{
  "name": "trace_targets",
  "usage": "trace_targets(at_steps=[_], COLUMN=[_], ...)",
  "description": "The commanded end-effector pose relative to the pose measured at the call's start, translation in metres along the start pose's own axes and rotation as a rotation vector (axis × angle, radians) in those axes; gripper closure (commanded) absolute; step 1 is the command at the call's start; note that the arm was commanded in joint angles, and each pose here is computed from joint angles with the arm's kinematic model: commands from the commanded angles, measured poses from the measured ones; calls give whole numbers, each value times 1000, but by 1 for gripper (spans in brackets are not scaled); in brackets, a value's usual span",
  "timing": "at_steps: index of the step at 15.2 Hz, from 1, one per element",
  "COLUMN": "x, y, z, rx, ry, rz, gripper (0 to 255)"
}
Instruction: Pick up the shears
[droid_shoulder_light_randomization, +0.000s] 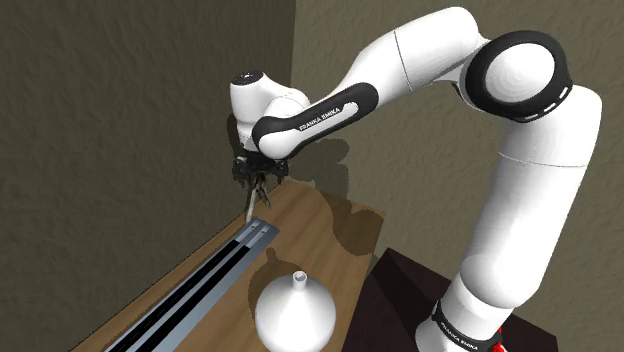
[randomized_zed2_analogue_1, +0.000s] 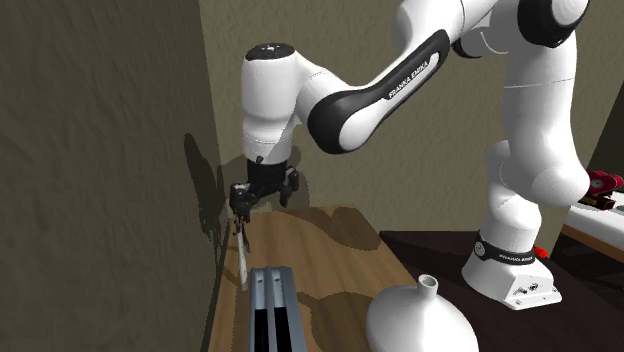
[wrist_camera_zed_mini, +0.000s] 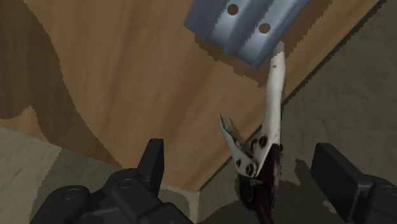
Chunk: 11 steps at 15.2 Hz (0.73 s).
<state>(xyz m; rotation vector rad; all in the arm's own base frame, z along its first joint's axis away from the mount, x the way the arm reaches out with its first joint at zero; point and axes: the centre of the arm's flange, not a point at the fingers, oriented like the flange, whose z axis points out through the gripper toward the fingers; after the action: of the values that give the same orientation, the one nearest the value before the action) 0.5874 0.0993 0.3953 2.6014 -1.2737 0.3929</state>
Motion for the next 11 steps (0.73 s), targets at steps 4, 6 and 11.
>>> trace_targets(at_steps=[4, 6, 11], x=[32, 47, 38], y=[-40, -54, -56], z=[39, 54, 79], rx=[-20, -28, -28], ry=[41, 56, 56], rz=[135, 185, 185], gripper=[0, 0, 0])
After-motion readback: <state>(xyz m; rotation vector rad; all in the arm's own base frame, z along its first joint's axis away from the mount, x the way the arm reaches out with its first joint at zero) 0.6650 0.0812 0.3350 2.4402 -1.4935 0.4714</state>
